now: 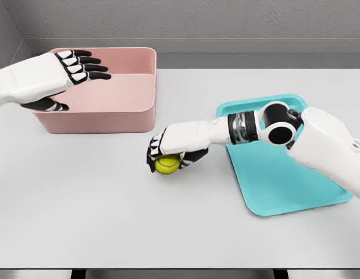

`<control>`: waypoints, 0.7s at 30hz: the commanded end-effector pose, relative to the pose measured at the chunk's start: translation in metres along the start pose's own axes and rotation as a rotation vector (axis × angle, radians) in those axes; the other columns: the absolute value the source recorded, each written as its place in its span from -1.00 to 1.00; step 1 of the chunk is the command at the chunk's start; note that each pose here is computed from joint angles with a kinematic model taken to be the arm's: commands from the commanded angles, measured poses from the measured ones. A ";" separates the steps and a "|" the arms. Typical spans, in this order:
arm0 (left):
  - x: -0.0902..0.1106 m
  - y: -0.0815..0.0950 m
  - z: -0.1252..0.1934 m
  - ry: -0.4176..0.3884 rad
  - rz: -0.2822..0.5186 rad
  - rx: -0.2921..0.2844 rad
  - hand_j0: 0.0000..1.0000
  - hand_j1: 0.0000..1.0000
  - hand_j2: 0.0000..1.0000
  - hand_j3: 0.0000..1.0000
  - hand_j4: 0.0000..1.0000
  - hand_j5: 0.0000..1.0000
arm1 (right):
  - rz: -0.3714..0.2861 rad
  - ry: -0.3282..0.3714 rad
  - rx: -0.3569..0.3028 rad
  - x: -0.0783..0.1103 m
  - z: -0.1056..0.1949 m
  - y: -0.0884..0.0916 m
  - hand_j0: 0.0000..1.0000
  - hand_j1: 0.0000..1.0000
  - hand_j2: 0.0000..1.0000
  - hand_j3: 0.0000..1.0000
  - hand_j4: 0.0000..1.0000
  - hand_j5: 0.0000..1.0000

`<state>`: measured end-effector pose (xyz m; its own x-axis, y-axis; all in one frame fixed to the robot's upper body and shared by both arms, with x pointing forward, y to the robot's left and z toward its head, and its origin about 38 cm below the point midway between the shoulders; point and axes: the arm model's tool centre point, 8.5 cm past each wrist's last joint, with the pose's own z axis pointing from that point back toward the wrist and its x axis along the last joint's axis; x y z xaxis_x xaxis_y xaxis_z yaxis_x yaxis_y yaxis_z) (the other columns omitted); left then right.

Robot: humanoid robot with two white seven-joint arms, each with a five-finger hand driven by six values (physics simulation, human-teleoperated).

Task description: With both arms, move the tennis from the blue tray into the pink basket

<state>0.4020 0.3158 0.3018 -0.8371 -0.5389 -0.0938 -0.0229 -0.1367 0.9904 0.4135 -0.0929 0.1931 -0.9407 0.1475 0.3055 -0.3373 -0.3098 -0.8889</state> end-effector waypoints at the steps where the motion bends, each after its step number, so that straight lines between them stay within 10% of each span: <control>1: 0.000 0.001 -0.001 -0.004 0.024 0.020 1.00 1.00 1.00 1.00 1.00 1.00 | -0.016 -0.021 0.004 0.005 -0.015 0.002 0.15 0.15 0.15 0.15 0.15 0.15; 7: 0.026 0.004 -0.010 -0.086 0.032 0.032 1.00 1.00 1.00 1.00 1.00 1.00 | -0.020 -0.040 0.008 0.008 -0.029 0.002 0.15 0.15 0.15 0.15 0.15 0.15; 16: 0.035 -0.034 0.018 -0.062 -0.007 -0.147 1.00 1.00 1.00 1.00 1.00 1.00 | -0.059 -0.023 0.042 -0.003 -0.041 0.015 0.15 0.15 0.15 0.15 0.15 0.15; 21: 0.037 -0.019 -0.001 -0.089 -0.026 -0.075 1.00 1.00 1.00 1.00 1.00 1.00 | -0.064 -0.021 0.043 -0.006 -0.046 0.014 0.15 0.15 0.15 0.15 0.15 0.15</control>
<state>0.3716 0.3035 0.2815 -0.8773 -0.4662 -0.1141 -0.0062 -0.2268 0.9739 0.4144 -0.0575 0.1643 -0.9223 0.1447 0.3583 -0.3864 -0.3476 -0.8543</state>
